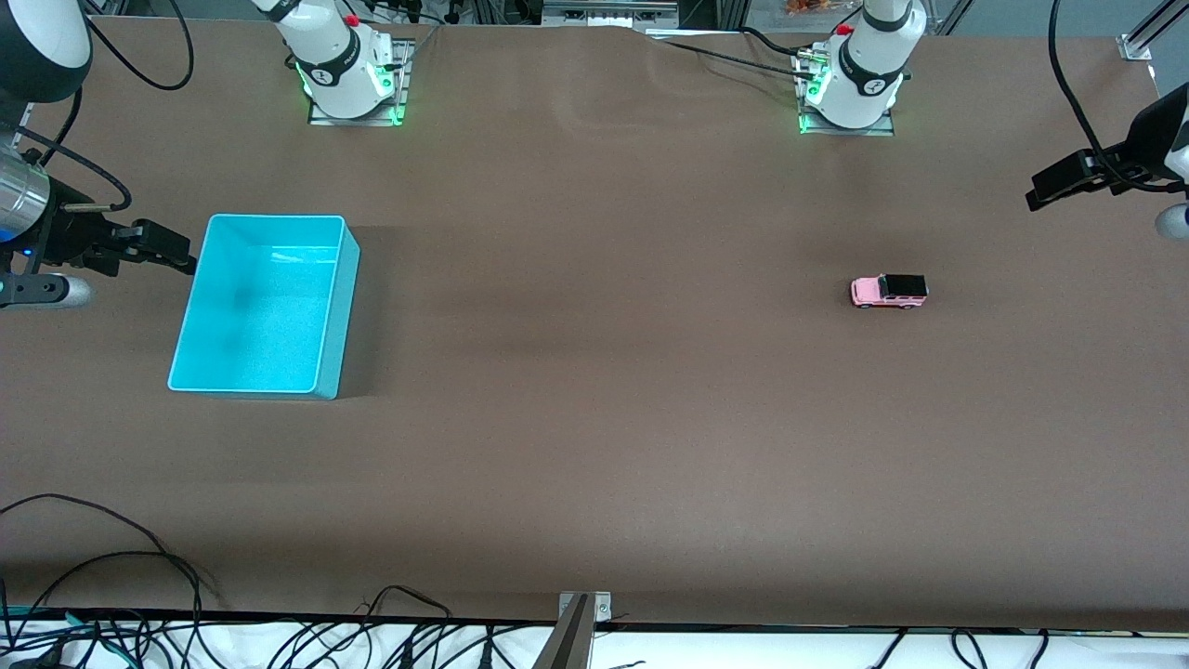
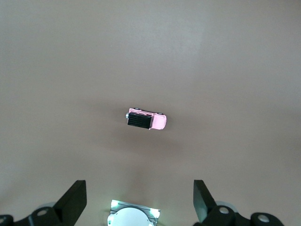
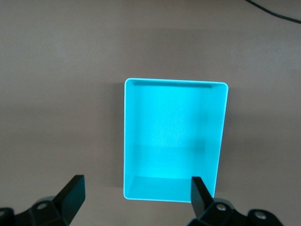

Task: Wind and store pink jeep toy

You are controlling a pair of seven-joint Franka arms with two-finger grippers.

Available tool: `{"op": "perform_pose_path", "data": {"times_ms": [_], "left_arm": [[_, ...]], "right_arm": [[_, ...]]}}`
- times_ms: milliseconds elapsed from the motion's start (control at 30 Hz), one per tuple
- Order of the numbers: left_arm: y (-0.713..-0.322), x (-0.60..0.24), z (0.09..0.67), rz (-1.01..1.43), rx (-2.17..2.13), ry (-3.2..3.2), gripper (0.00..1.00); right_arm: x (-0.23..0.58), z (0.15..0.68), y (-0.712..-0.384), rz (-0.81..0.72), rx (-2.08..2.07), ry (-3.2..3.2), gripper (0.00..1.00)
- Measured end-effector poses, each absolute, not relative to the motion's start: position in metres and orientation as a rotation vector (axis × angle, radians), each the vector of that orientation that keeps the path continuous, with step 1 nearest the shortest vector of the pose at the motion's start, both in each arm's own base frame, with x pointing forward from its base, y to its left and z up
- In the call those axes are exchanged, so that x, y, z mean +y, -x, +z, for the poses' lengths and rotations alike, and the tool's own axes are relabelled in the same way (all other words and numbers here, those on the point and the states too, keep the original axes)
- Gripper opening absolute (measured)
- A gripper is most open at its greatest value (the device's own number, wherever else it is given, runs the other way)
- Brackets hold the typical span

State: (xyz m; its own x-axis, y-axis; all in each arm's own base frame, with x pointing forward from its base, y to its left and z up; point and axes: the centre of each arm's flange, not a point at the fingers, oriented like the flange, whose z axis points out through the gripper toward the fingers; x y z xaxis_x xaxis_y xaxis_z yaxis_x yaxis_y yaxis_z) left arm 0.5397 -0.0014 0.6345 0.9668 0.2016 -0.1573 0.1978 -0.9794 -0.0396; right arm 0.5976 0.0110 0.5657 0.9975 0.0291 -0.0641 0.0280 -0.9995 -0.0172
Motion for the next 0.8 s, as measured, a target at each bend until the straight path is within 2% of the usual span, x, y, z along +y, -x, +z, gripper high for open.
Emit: {"op": "perform_pose_path", "data": {"times_ms": [800], "left_arm": [[-0.5389,-0.0100,0.6341,0.260,-0.289,3.092,1.00]], "right_arm": [[0.0142,0.5727,-0.5989,0.075,-0.050,3.123,1.00]]}}
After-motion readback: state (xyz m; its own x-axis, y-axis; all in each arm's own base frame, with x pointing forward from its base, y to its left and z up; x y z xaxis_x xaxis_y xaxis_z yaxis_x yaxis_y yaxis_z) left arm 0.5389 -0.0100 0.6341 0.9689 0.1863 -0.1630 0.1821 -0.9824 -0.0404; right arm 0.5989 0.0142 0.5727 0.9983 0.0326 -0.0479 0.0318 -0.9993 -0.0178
